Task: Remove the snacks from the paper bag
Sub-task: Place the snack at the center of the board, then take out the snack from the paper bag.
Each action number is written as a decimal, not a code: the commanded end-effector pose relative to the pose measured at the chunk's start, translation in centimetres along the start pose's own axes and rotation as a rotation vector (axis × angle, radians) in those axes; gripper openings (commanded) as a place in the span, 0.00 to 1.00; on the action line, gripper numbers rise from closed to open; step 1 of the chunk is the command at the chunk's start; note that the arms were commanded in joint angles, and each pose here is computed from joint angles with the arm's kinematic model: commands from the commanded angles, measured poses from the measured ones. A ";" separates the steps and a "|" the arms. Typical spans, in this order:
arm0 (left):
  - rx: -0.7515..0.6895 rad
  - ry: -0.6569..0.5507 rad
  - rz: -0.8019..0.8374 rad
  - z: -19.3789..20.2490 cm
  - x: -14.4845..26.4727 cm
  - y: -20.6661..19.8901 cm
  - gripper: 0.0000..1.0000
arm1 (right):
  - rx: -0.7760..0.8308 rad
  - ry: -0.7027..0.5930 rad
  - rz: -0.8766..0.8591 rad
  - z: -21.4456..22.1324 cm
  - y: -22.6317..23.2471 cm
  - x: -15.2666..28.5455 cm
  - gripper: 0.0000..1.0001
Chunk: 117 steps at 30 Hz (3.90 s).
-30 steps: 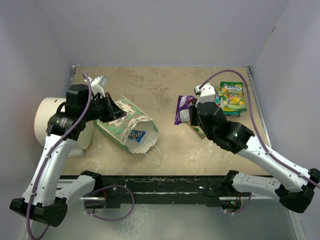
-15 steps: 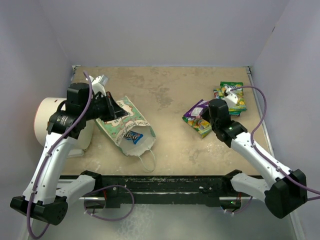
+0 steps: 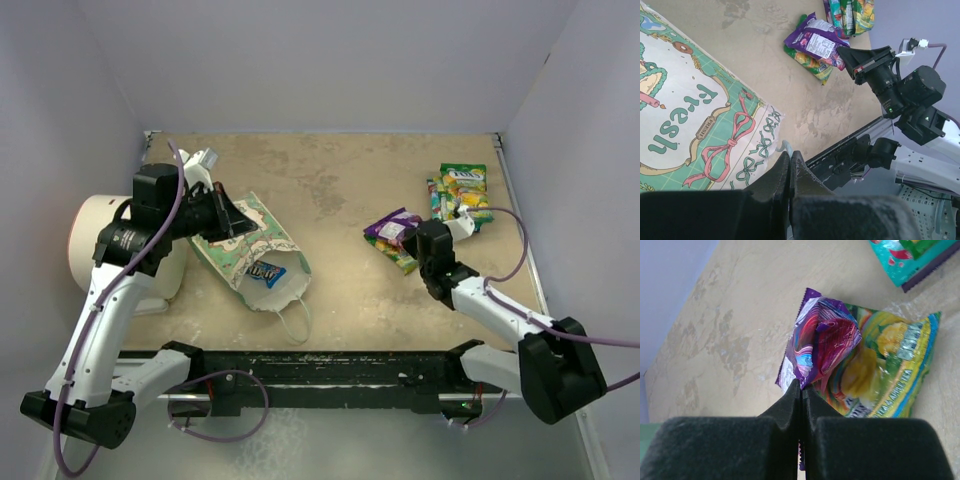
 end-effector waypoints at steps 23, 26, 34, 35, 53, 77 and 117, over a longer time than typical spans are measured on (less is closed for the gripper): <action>-0.049 -0.067 0.044 -1.3 0.5 -0.9 0.00 | -0.129 -0.013 0.294 0.9 -5.6 1.5 0.44; -0.052 -0.075 0.040 -1.2 0.7 -0.9 0.00 | -0.070 -0.013 0.240 -0.5 -4.4 2.9 0.59; -0.058 -0.075 0.042 -1.2 0.7 -0.9 0.00 | 0.381 0.067 -0.181 -3.8 1.6 5.8 0.75; -0.060 -0.077 0.042 -1.2 0.7 -0.9 0.00 | 0.431 0.094 -0.258 -3.7 2.2 6.0 0.76; -0.066 -0.086 0.062 -0.2 1.5 -1.1 0.00 | 1.173 0.180 -1.556 15.1 9.7 13.3 0.61; -0.094 0.014 0.198 -0.5 0.8 -1.7 0.00 | 1.236 -0.004 -1.256 26.1 8.9 5.6 0.67; -0.114 -0.083 -0.023 -1.6 0.8 -0.4 0.00 | 1.220 0.529 -0.916 15.1 3.7 15.7 0.16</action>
Point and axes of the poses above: each gripper's point midway between its finger pads, its own x axis back along the fingers, its own y axis along the line the jaws close on, z = x × y, the point moved 10 cm from there along x, back along the fingers, and after that the axes turned 10 degrees about -x, right-handed, at the moved point
